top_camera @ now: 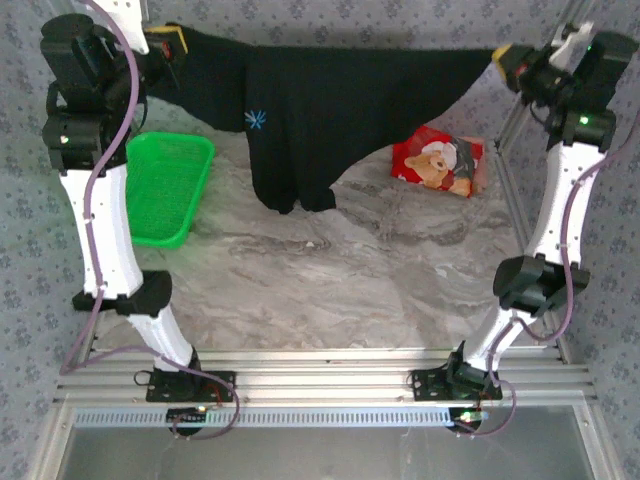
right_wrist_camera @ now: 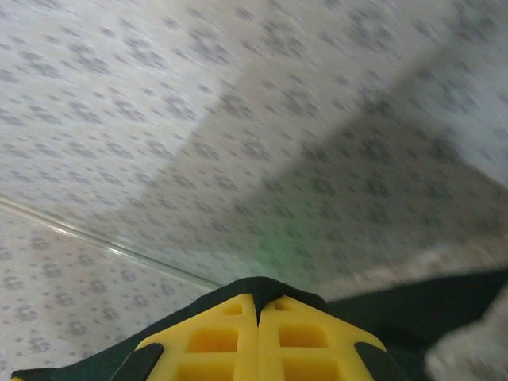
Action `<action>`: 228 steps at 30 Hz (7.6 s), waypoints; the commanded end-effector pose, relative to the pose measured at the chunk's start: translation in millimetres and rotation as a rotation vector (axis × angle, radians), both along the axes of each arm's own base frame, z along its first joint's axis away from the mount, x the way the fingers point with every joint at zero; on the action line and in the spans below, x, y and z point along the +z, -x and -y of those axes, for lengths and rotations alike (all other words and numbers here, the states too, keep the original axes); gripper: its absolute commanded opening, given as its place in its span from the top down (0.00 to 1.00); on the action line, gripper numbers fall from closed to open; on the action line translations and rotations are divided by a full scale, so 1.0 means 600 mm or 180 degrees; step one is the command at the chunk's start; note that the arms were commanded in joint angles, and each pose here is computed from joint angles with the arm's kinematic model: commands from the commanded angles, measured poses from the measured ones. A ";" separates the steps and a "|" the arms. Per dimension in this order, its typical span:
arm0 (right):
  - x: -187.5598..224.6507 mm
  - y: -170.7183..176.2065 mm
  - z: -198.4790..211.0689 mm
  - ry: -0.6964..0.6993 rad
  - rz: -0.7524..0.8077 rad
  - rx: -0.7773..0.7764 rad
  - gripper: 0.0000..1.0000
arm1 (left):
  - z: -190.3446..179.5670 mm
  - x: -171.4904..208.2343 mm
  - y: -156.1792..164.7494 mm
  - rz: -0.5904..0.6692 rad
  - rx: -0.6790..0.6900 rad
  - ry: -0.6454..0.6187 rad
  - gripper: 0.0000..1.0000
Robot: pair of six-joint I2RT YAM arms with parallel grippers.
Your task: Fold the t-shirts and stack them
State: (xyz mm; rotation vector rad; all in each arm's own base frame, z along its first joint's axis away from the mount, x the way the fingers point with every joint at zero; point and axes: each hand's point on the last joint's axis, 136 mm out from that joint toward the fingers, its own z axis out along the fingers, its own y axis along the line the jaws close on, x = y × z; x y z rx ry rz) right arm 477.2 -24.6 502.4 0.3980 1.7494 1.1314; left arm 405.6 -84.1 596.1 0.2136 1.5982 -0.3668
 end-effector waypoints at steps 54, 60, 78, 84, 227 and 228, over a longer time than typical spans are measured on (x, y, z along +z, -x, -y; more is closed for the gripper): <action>-0.675 0.527 -0.019 0.1575 -0.4098 -0.0594 1.00 | 0.069 -0.818 0.407 -0.4182 0.1260 0.0189 0.51; -0.674 0.522 -0.023 0.1558 -0.4039 -0.0589 1.00 | 0.002 -0.777 0.398 -0.4160 0.1506 0.0531 0.30; -0.669 0.481 -0.031 0.1571 -0.3886 -0.0482 1.00 | -0.100 -0.911 0.404 -0.4807 0.2317 0.1376 0.38; -0.664 0.473 -0.035 0.1538 -0.3842 -0.0440 1.00 | -0.099 -0.950 0.398 -0.4981 0.2356 0.1329 0.40; -0.631 0.274 0.090 0.0362 -0.2668 -0.0674 1.00 | -0.221 -0.719 0.185 -0.3361 0.2233 0.1817 1.00; -0.643 0.286 0.087 0.0290 -0.2760 -0.0702 1.00 | -0.226 -0.740 0.206 -0.3439 0.2331 0.1815 1.00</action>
